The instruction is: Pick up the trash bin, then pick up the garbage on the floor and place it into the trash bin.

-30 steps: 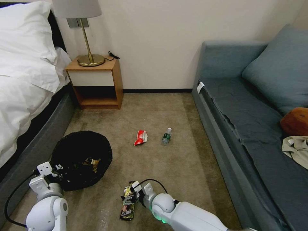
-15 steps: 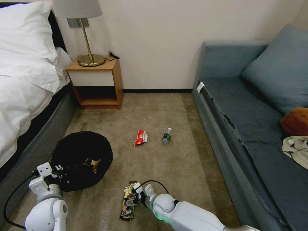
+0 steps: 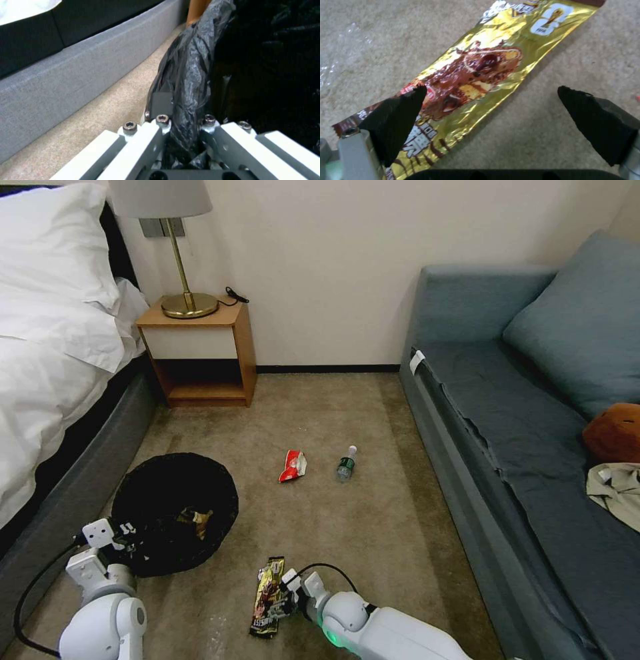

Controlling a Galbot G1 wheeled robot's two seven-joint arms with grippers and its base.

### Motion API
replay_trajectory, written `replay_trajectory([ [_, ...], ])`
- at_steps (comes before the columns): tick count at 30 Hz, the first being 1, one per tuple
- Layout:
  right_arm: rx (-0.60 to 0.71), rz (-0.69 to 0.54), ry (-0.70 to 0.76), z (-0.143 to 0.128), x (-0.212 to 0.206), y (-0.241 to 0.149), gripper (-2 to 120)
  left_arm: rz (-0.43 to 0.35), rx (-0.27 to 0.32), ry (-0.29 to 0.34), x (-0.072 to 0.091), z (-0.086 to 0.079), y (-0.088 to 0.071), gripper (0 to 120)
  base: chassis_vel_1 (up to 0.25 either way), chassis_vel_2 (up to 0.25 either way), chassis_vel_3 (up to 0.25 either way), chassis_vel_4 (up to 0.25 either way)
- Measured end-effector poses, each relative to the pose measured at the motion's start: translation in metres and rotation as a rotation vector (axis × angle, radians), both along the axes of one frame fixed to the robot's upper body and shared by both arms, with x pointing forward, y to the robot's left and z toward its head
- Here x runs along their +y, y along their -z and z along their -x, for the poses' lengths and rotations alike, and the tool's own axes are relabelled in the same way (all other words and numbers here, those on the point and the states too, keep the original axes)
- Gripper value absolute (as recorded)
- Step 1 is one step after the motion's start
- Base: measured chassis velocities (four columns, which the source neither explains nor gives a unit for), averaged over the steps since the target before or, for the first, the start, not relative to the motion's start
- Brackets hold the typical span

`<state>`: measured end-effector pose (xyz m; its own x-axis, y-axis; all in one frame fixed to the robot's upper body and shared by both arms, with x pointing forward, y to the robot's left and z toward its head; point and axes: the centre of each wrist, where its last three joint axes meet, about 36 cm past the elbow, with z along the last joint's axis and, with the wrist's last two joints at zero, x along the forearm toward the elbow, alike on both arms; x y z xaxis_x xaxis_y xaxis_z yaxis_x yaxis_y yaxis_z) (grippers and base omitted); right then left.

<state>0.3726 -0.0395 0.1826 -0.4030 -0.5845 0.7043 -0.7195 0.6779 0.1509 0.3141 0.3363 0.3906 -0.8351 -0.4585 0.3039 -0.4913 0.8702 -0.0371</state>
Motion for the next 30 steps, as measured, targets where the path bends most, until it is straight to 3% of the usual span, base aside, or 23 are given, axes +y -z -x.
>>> replay_trajectory([
  [14,0.021,0.014,-0.027,0.005,-0.006,0.009,97,0.017,-0.015,0.004,-0.004,0.006,0.001,2,0.0,0.0,0.0,0.0],
  [16,0.023,0.012,-0.031,0.006,-0.008,0.01,92,0.017,-0.019,0.006,-0.004,0.006,0.001,2,0.0,0.0,0.0,0.0],
  [18,0.021,0.011,-0.037,0.008,-0.01,0.012,80,0.015,-0.024,0.008,-0.004,0.008,-0.001,2,0.0,0.0,0.0,0.0],
  [20,0.02,0.011,-0.039,0.009,-0.01,0.012,79,0.015,-0.024,0.008,-0.004,0.009,-0.001,2,0.0,0.0,0.0,0.0],
  [22,0.019,0.011,-0.042,0.01,-0.009,0.012,66,0.015,-0.025,0.006,-0.003,0.01,-0.002,2,0.0,0.0,0.0,0.0],
  [28,0.024,-0.005,-0.064,0.013,-0.003,0.01,54,0.014,-0.027,0.005,-0.003,0.01,-0.002,2,0.0,0.0,0.0,0.0],
  [30,0.027,-0.011,-0.074,0.015,-0.002,0.008,42,0.014,-0.027,0.005,-0.003,0.011,-0.002,2,0.0,0.0,0.0,0.0],
])
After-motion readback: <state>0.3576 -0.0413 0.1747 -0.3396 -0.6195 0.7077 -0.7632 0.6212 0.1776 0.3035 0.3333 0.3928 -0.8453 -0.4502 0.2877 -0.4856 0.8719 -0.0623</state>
